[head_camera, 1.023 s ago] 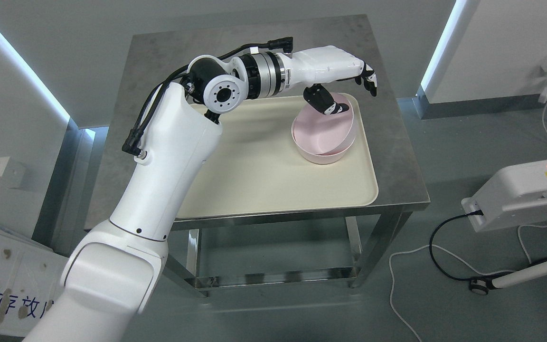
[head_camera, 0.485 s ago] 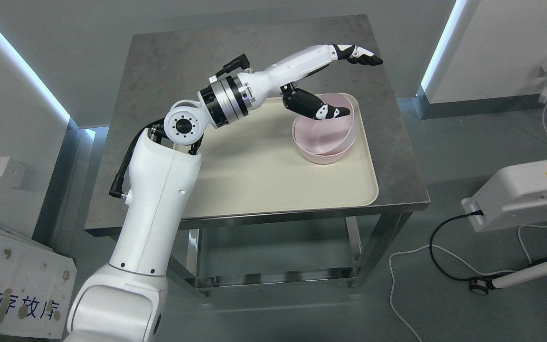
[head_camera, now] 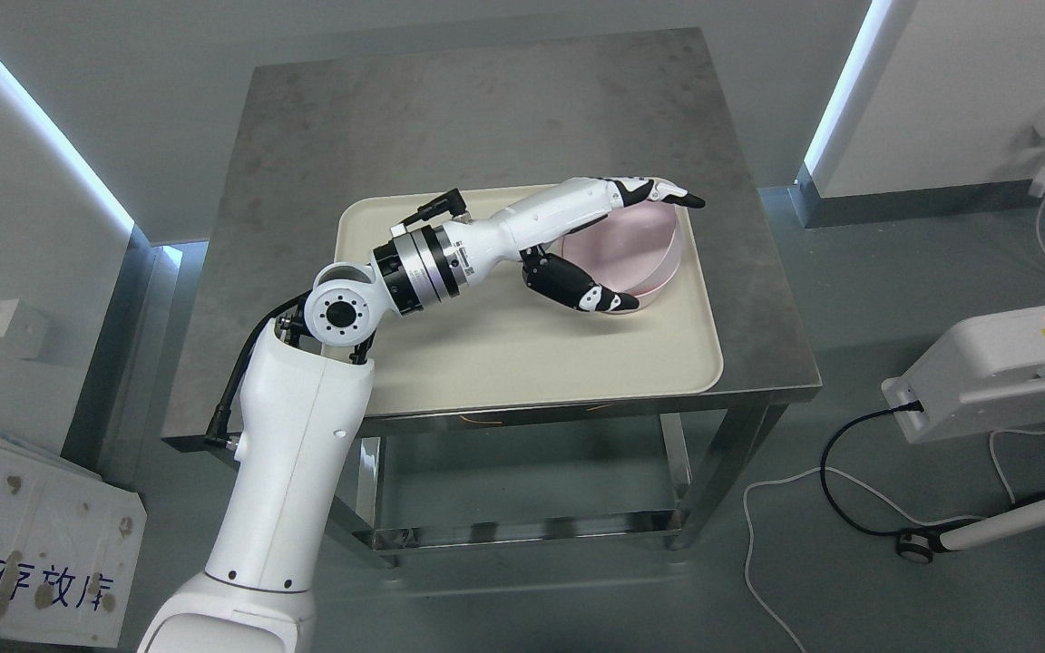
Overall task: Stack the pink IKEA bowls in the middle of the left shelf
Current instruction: 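Move the left hand to the stacked bowls and grip their rim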
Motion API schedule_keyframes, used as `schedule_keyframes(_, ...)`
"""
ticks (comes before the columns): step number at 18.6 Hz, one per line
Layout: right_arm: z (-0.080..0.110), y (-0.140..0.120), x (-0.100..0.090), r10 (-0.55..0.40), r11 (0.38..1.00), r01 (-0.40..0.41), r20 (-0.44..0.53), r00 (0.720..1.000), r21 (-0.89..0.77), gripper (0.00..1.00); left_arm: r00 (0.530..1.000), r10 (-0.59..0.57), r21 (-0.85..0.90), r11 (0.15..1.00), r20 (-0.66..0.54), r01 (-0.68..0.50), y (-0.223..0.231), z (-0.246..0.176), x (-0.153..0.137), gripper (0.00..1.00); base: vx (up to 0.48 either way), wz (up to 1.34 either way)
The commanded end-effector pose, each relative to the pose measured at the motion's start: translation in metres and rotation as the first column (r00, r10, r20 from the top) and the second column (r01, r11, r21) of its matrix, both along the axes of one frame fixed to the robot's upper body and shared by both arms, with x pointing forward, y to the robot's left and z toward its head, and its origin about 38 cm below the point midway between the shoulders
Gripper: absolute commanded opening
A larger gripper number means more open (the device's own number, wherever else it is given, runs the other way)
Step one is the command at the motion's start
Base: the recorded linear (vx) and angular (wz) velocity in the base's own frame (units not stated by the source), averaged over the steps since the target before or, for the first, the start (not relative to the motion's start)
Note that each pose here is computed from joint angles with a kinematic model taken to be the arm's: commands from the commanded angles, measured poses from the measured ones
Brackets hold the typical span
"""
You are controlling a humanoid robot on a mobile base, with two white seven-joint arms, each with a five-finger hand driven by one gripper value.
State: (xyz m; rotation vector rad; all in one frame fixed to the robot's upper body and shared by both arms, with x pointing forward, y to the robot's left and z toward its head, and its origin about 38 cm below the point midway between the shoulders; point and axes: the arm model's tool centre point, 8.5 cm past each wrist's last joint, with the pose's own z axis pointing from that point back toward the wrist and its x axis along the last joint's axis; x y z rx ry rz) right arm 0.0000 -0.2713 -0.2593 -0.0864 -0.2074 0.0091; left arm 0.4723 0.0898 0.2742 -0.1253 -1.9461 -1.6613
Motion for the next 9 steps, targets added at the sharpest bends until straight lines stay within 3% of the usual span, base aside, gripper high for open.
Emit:
schedule_keyframes(1,0.001,-0.0114,0.006,-0.004,1.0,0.004,0.018,1.0,-0.018,1.0,0.994,0.067,0.156,0.984,0.092,-0.081,0.0083,-0.0028,-0.0052,0.82,0.0,0.0)
schedule_keyframes(9,0.001,-0.0114,0.006,-0.004,1.0,0.004,0.018,1.0,-0.018,1.0,0.986,0.116,0.179,0.975,0.119,-0.136,0.0096,0.0015,0.0014,0.81,0.0,0.0)
